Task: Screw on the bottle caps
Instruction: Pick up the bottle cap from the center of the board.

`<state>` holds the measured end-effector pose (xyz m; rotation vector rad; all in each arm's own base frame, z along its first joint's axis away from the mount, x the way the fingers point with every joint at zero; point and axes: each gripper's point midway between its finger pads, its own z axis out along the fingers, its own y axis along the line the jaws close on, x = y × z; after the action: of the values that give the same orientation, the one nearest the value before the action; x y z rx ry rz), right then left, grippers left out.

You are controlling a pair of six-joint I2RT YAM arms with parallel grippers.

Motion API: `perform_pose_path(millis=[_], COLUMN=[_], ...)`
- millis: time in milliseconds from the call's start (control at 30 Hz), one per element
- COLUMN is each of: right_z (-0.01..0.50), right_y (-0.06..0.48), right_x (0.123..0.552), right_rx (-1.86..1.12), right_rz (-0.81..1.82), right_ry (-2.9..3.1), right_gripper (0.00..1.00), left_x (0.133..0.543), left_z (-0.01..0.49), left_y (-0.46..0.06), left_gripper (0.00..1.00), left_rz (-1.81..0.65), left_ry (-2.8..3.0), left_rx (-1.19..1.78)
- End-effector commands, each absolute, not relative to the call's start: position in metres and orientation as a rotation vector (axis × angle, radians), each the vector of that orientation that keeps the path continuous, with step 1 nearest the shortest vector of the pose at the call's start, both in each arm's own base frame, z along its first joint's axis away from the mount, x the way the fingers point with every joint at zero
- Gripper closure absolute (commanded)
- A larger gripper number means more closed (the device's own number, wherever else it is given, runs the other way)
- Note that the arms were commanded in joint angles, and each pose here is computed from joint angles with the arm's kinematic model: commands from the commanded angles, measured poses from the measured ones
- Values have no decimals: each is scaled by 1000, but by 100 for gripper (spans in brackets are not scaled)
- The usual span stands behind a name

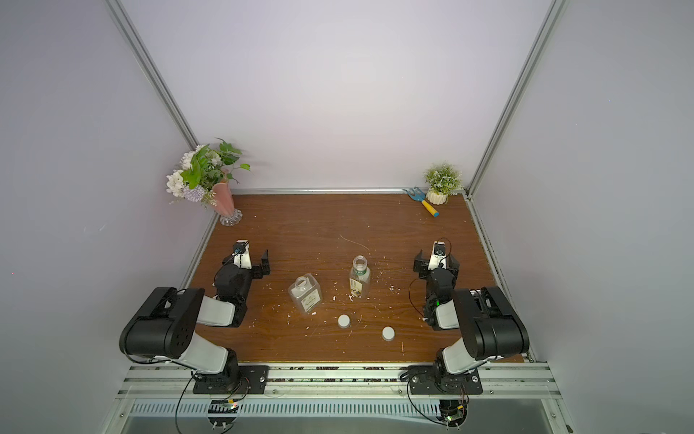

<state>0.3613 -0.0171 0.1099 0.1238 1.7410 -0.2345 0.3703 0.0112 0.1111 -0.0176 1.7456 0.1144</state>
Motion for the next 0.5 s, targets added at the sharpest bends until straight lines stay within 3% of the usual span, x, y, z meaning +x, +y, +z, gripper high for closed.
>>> perform_pose_path(millis=[0, 467], right_z=[126, 125], right_y=[-18, -17], right_x=[365, 367], right_rx=[149, 146], right_rz=[-217, -209], right_ry=[1683, 1690], right_gripper=[1, 0], left_x=[373, 373], left_z=[121, 121], left_y=[14, 15], left_gripper=[0, 0], left_rz=[121, 112], left_ry=[1713, 1713], left_rx=[-35, -37])
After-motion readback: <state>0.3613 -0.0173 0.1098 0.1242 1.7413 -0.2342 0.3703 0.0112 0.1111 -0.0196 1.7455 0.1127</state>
